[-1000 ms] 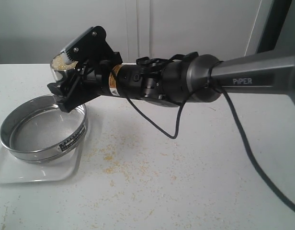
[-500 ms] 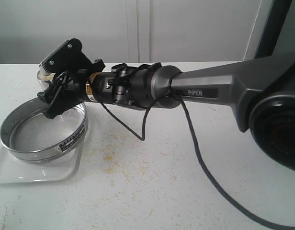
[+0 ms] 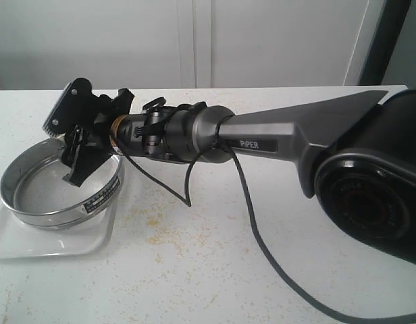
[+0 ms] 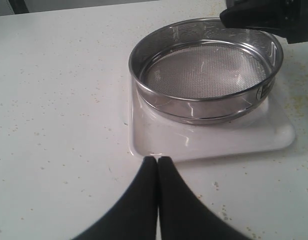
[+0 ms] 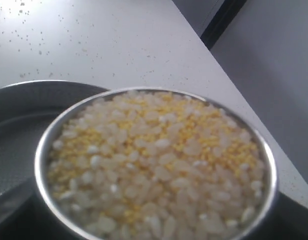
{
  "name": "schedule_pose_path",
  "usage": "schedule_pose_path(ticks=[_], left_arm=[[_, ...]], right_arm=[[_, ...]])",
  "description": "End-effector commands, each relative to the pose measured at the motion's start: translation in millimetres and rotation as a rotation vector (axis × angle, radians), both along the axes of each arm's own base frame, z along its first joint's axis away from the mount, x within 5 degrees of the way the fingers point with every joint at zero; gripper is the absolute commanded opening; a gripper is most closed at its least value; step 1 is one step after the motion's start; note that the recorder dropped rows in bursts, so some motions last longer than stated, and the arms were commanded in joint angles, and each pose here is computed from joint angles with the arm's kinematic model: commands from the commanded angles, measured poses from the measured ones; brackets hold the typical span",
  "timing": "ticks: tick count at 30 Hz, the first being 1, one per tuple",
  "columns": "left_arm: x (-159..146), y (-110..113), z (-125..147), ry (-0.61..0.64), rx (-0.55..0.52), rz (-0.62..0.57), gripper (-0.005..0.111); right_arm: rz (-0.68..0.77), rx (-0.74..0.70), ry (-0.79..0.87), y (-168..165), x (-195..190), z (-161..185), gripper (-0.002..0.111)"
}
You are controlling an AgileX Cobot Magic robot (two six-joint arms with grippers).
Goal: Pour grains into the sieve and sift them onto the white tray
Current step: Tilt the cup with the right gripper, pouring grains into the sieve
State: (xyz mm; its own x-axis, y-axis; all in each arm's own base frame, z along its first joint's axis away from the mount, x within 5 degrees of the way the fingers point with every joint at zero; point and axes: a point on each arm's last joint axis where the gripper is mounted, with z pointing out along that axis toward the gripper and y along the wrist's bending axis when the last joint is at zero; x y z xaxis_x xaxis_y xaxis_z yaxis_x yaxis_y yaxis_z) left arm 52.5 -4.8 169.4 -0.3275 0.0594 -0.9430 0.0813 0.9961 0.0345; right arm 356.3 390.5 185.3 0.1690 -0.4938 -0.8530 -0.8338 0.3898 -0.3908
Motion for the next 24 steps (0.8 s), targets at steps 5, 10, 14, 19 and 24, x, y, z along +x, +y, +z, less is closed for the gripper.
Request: schedule_pose_path(ticks=[5, 10, 14, 19, 24], left_arm=[[-0.1, -0.3, -0.5, -0.005, -0.008, -0.002, 0.000], [-0.1, -0.3, -0.5, -0.005, -0.008, -0.002, 0.000], [-0.1, -0.3, -0.5, -0.005, -0.008, -0.002, 0.000], [-0.1, -0.3, -0.5, -0.005, -0.008, -0.002, 0.000], [-0.1, -0.3, -0.5, -0.005, -0.008, -0.002, 0.000]], right_arm=[[0.005, -0.061, -0.106, 0.7, 3.7, 13.0, 0.000], [0.026, -0.103, -0.154, 0.7, 4.0, 10.6, 0.000], [0.027, -0.139, -0.182, 0.5, 5.8, 8.7, 0.000], [0.020, -0.156, -0.210, 1.4, 8.8, 12.7, 0.000], [0.027, -0.200, -0.266, 1.3, 11.0, 16.4, 0.000]])
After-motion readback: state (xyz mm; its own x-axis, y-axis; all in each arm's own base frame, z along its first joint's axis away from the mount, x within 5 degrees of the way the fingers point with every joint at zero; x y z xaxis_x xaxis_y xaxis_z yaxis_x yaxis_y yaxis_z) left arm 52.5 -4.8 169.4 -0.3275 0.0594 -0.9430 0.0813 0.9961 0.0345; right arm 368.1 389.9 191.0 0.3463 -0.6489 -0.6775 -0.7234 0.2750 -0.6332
